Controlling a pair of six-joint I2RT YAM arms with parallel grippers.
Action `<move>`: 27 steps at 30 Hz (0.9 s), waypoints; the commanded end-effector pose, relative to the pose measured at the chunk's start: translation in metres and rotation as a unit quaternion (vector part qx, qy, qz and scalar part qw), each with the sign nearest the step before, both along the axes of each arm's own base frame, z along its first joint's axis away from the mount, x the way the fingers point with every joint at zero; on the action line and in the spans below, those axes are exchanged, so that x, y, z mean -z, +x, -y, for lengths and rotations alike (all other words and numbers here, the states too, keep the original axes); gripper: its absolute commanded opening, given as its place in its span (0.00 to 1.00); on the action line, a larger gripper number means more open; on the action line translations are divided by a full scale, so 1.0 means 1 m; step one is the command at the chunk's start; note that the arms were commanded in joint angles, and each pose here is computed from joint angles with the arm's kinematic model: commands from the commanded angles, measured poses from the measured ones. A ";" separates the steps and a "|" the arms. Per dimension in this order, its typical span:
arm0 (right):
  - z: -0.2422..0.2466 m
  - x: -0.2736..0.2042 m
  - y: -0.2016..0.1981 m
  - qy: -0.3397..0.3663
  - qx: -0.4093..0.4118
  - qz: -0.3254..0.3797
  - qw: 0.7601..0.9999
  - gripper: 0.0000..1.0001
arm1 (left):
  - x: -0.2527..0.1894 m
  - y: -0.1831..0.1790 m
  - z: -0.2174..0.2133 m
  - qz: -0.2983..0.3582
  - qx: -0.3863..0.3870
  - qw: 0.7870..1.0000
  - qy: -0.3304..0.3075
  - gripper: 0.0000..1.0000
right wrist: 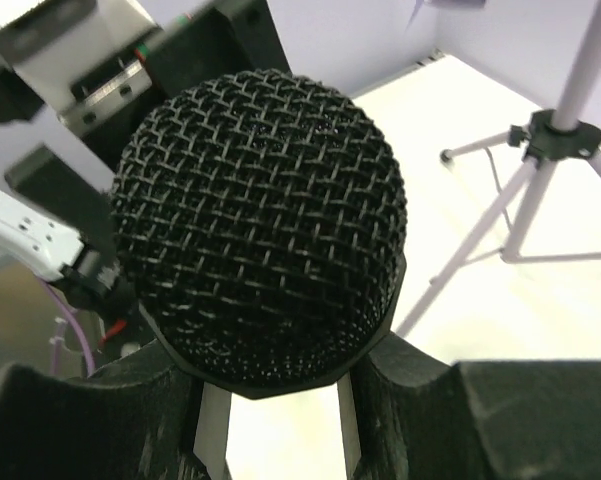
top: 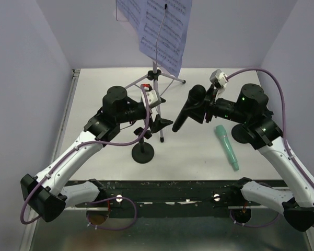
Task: Pack up the instrument practice props
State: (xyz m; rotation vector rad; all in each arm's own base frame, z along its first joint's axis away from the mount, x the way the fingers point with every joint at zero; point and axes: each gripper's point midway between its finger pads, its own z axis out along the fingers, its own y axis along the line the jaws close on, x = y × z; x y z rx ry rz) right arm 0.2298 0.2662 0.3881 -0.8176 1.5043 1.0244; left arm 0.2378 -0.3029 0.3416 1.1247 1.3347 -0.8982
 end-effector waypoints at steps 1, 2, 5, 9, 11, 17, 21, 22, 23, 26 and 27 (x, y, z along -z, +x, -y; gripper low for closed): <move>0.037 0.027 -0.022 -0.092 0.027 0.022 0.995 0.00 | -0.002 -0.007 -0.018 0.049 -0.018 0.998 0.034 0.99; 0.046 0.042 -0.020 -0.115 0.049 0.007 0.992 0.00 | 0.003 -0.007 -0.021 0.052 -0.022 0.997 0.043 0.99; 0.069 0.086 -0.023 -0.184 0.075 -0.021 0.980 0.00 | 0.015 -0.009 -0.029 0.059 -0.031 0.996 0.058 0.99; 0.106 0.132 -0.012 -0.306 0.137 -0.084 0.938 0.00 | 0.019 -0.012 -0.036 0.067 -0.036 0.995 0.071 0.99; 0.116 0.143 -0.008 -0.331 0.145 -0.103 0.927 0.00 | 0.021 -0.012 -0.039 0.076 -0.039 0.993 0.078 0.99; 0.131 0.183 -0.006 -0.405 0.146 -0.169 0.886 0.00 | 0.023 -0.016 -0.043 0.088 -0.039 0.992 0.083 0.99; 0.129 0.209 -0.018 -0.425 0.123 -0.256 0.860 0.00 | 0.023 -0.025 -0.052 0.113 -0.024 0.987 0.108 0.99; 0.130 0.217 -0.018 -0.432 0.124 -0.271 0.851 0.00 | 0.024 -0.026 -0.055 0.121 -0.026 0.986 0.115 0.99; 0.131 0.223 -0.016 -0.438 0.127 -0.281 0.844 0.00 | 0.025 -0.027 -0.059 0.127 -0.029 0.984 0.121 0.99; 0.137 0.248 -0.008 -0.467 0.141 -0.306 0.817 0.00 | 0.028 -0.027 -0.069 0.134 -0.047 0.981 0.133 0.99; 0.139 0.254 -0.004 -0.470 0.149 -0.312 0.812 0.00 | 0.030 -0.029 -0.072 0.133 -0.048 0.981 0.136 0.99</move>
